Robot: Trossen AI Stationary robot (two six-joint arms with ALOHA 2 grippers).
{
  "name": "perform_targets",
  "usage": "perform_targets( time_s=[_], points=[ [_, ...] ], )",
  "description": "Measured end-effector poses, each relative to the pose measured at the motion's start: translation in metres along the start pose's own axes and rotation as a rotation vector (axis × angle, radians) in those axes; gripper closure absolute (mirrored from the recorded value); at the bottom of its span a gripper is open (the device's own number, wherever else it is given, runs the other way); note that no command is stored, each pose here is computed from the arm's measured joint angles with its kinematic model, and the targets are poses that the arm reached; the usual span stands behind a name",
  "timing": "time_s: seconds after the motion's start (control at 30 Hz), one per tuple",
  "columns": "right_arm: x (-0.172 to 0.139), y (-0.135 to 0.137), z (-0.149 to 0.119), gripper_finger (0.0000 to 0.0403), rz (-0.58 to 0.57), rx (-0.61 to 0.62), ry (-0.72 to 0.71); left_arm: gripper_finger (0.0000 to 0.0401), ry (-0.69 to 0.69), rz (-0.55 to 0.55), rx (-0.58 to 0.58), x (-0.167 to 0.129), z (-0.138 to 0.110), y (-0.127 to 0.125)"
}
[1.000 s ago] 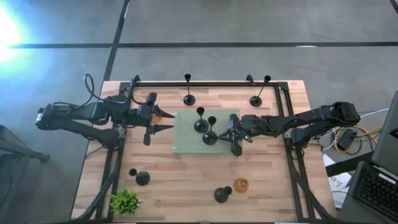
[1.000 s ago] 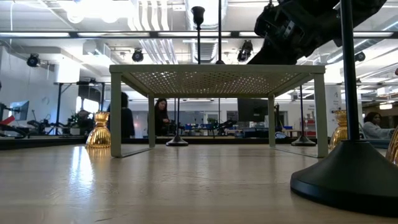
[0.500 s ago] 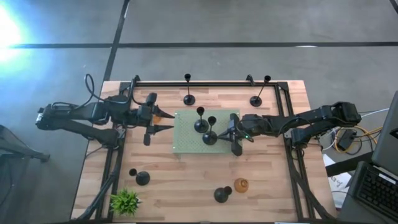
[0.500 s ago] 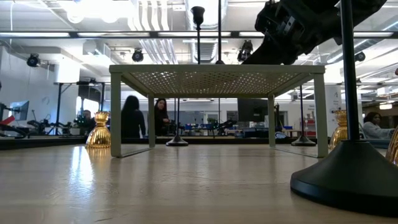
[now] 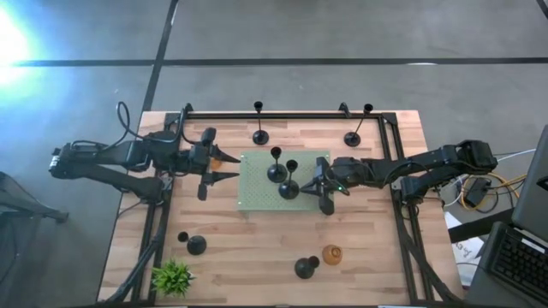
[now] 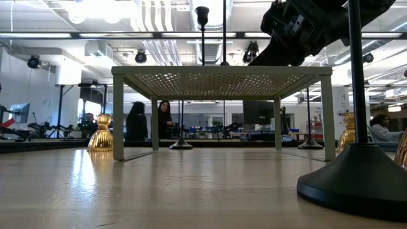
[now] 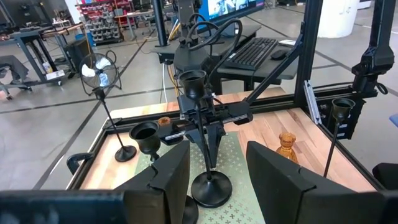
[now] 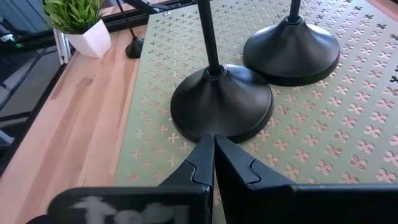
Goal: Pick & Place candle stick holders
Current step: Put the black candle holder on the shelf
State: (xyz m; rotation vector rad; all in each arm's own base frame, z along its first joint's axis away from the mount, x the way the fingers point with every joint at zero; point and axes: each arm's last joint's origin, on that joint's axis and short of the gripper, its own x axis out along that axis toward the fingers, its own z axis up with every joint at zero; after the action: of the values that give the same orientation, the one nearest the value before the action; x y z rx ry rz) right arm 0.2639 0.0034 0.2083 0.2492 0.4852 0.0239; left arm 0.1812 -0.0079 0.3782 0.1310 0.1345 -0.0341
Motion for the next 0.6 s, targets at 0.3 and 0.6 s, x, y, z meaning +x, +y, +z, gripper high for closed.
perform_targets(
  time_s=[0.3, 0.6],
  points=[
    [0.0, 0.0, 0.001, 0.0395, 0.002, -0.005, -0.006, 0.0238, 0.032, 0.022, -0.021, 0.0, -0.003, 0.0],
    [-0.027, 0.003, 0.003, 0.0395, -0.015, 0.025, 0.04, 0.0247, 0.379, 0.137, -0.226, -0.016, -0.028, 0.0]
  ],
)
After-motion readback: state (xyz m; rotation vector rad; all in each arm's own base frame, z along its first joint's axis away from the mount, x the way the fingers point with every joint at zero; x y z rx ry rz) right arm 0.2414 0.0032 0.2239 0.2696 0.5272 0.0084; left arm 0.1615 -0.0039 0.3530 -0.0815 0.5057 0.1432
